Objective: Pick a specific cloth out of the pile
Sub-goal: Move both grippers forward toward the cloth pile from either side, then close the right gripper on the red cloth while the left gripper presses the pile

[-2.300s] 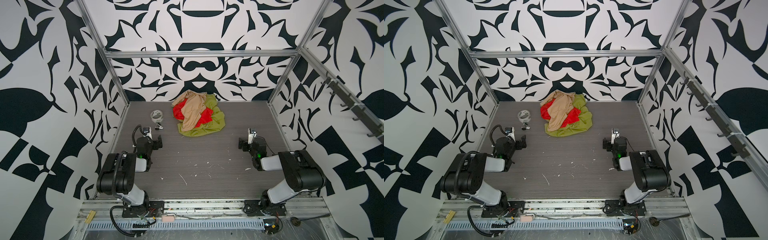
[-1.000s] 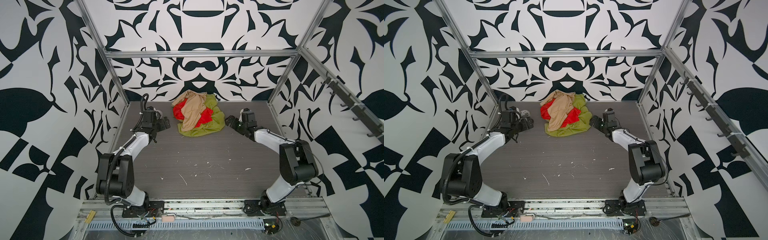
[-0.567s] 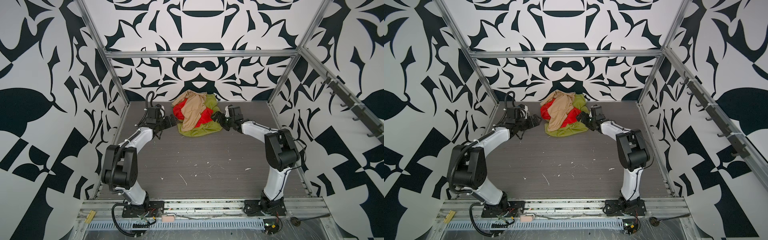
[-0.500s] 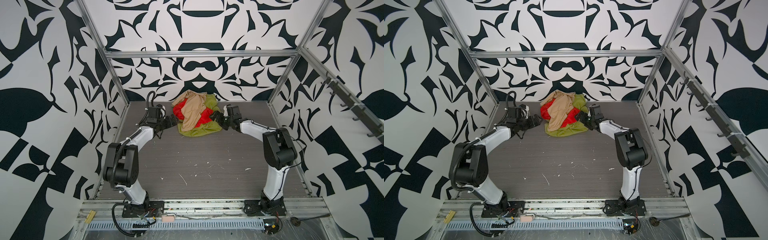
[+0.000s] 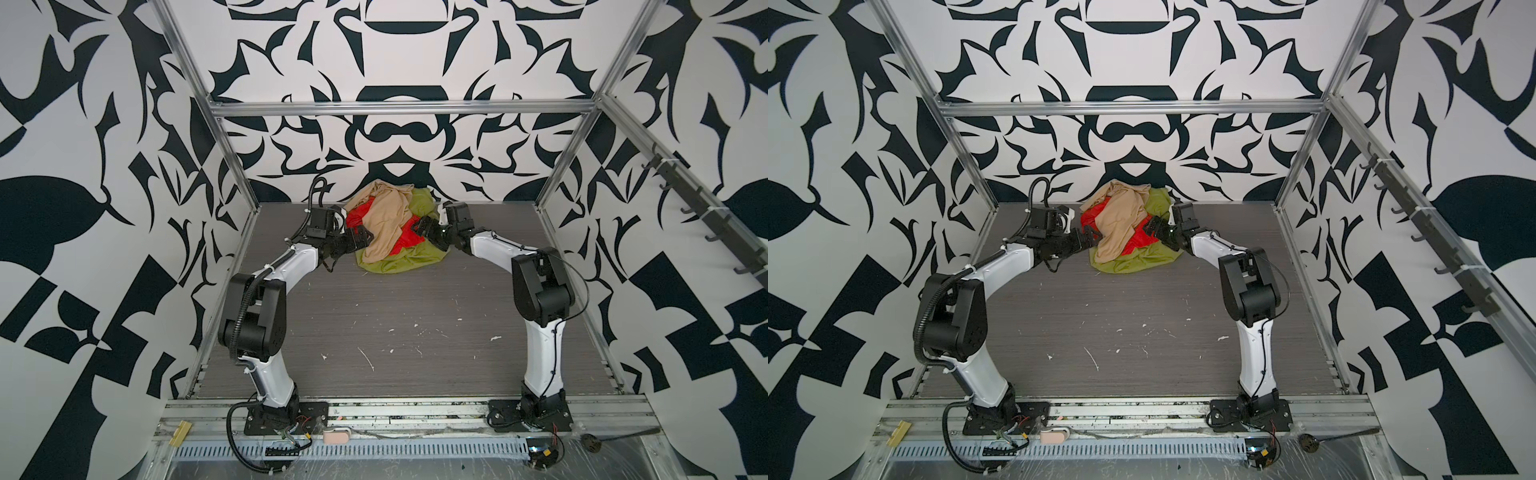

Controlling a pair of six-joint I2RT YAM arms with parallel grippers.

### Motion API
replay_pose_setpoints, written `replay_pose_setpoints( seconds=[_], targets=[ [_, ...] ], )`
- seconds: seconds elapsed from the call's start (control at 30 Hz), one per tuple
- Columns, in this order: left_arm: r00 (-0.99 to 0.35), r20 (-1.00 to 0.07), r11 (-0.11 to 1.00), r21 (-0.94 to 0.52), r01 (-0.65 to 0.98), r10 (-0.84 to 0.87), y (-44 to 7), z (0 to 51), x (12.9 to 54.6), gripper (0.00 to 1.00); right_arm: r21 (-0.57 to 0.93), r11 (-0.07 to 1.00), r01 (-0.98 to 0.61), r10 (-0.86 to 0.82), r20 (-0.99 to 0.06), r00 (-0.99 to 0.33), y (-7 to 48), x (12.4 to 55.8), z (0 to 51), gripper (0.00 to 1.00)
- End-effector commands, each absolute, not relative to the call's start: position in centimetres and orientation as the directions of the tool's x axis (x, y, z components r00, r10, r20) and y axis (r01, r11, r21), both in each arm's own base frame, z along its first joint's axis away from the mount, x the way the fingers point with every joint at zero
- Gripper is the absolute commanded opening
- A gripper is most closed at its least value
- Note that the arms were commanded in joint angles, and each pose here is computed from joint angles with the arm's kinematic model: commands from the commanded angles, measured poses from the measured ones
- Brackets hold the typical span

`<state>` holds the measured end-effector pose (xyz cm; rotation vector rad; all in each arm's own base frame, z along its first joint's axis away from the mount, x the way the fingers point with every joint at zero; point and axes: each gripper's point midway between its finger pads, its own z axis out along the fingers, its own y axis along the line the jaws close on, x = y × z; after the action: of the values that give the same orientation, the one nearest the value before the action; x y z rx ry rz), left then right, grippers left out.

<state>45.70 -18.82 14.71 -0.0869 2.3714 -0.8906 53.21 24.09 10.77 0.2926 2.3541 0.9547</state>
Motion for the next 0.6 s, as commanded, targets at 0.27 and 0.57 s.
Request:
replay_pose_setpoints(
  seconds=[0.27,0.57],
  targets=[
    [-0.852,-0.458,0.762,-0.637,0.115,-0.255,-19.0,13.7,45.2,0.99,0.71,0.698,-0.093,0.383,-0.481,-0.789,26.1,55.3,12.7,0.64],
    [-0.858,-0.441,0.752,-0.651,0.105,-0.262,-19.3,13.3,45.3,0.99,0.725,0.681,-0.103,0.391,-0.479,-0.786,27.1,56.0,12.6,0.49]
  ],
)
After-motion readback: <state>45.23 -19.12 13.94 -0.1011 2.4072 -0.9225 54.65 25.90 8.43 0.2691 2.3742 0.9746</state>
